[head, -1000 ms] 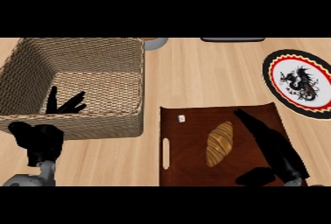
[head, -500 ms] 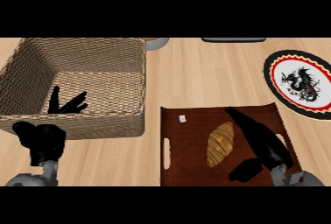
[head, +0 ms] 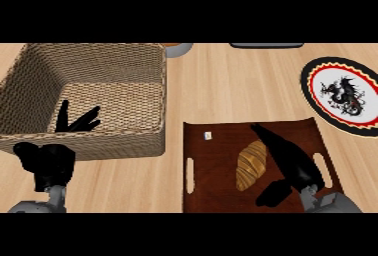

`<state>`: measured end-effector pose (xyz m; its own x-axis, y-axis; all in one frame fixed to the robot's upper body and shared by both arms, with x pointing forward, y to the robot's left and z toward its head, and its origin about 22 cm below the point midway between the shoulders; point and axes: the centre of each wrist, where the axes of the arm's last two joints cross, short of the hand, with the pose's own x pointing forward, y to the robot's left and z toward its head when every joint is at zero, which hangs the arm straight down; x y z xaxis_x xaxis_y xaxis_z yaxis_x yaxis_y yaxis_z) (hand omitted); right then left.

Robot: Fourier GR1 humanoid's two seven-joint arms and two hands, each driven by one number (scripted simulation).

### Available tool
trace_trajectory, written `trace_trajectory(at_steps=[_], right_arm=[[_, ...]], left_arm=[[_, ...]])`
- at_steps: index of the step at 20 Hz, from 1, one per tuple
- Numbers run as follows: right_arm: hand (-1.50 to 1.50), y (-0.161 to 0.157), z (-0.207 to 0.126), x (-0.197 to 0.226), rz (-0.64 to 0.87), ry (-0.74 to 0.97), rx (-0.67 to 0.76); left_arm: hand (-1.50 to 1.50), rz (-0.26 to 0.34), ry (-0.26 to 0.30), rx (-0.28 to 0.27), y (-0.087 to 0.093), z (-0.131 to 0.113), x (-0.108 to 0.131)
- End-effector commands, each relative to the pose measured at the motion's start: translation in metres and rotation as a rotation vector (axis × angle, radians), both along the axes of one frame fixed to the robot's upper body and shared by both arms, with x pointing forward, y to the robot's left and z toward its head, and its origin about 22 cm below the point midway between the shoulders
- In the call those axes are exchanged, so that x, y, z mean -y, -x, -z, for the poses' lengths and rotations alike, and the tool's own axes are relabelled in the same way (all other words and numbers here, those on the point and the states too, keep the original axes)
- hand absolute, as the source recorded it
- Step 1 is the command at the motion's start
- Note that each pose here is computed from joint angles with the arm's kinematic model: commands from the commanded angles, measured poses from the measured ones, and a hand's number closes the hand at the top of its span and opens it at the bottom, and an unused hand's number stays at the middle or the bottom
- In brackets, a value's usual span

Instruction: Pick the croissant from the tray and place it in the plate

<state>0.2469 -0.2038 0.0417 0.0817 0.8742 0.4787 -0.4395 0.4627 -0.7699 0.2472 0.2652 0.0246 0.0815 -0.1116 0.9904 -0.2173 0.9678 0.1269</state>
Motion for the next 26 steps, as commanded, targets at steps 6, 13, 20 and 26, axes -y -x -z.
trace_trajectory(at_steps=[6, 13, 20, 26], right_arm=[[-1.50, -0.010, 0.016, -0.008, 0.005, 0.004, -0.013], [1.50, -0.024, 0.021, -0.011, -0.061, 0.060, 0.013], [1.50, -0.029, 0.028, -0.008, -0.054, 0.071, 0.125], [1.50, -0.045, 0.003, 0.008, 0.087, 0.159, 0.274]], left_arm=[[0.00, 0.039, -0.032, -0.217, -0.001, 0.025, 0.011], [0.00, 0.068, -0.037, -0.225, 0.008, 0.036, 0.017], [0.00, 0.047, -0.040, -0.210, 0.001, 0.037, 0.020], [0.00, 0.043, -0.032, -0.201, 0.002, 0.030, 0.005]])
